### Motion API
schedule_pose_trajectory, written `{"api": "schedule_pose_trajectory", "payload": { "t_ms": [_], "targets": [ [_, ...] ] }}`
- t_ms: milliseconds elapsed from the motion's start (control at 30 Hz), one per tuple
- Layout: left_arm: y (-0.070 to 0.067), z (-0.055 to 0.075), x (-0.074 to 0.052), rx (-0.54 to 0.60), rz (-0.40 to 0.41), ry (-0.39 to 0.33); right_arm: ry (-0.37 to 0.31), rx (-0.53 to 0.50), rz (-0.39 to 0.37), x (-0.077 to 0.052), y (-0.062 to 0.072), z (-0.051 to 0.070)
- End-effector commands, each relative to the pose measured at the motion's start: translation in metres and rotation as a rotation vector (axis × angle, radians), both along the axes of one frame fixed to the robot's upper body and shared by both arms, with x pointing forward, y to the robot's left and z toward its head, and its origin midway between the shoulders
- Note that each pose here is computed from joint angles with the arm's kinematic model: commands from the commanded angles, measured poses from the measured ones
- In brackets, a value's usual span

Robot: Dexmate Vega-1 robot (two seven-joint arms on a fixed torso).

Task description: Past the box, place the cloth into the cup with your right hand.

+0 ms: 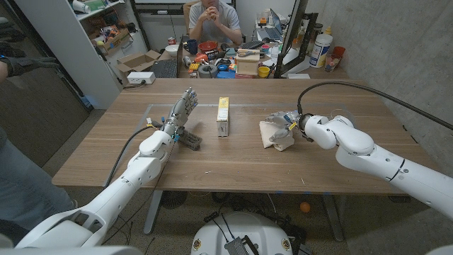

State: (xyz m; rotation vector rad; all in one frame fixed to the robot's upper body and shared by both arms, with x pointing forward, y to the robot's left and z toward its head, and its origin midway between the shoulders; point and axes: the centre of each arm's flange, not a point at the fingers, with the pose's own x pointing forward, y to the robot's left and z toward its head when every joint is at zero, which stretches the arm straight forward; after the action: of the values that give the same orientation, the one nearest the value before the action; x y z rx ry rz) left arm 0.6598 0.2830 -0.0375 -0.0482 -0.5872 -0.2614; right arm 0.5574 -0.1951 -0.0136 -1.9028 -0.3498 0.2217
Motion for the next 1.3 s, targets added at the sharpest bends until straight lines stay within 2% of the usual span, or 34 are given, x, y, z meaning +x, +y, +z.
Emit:
{"api": "schedule_pose_trajectory", "payload": {
  "t_ms": [33, 467, 700, 1300],
  "targets": [
    [-0.003, -0.002, 0.003, -0.005, -0.002, 0.011, 0.025, -0.093, -0.068, 0.007, 0.002, -0.005],
    [-0.005, -0.002, 0.002, -0.002, -0.002, 0.011, 0.066, -0.063, -0.076, 0.012, 0.005, -0.009],
    [-0.005, -0.003, 0.0, 0.0, -0.003, 0.011, 0.07, -0.031, -0.045, 0.013, 0.006, -0.009],
    [-0.006, -0.005, -0.005, 0.0, -0.005, 0.009, -0.095, 0.072, 0.112, 0.0, 0.012, -0.009]
  ]
}}
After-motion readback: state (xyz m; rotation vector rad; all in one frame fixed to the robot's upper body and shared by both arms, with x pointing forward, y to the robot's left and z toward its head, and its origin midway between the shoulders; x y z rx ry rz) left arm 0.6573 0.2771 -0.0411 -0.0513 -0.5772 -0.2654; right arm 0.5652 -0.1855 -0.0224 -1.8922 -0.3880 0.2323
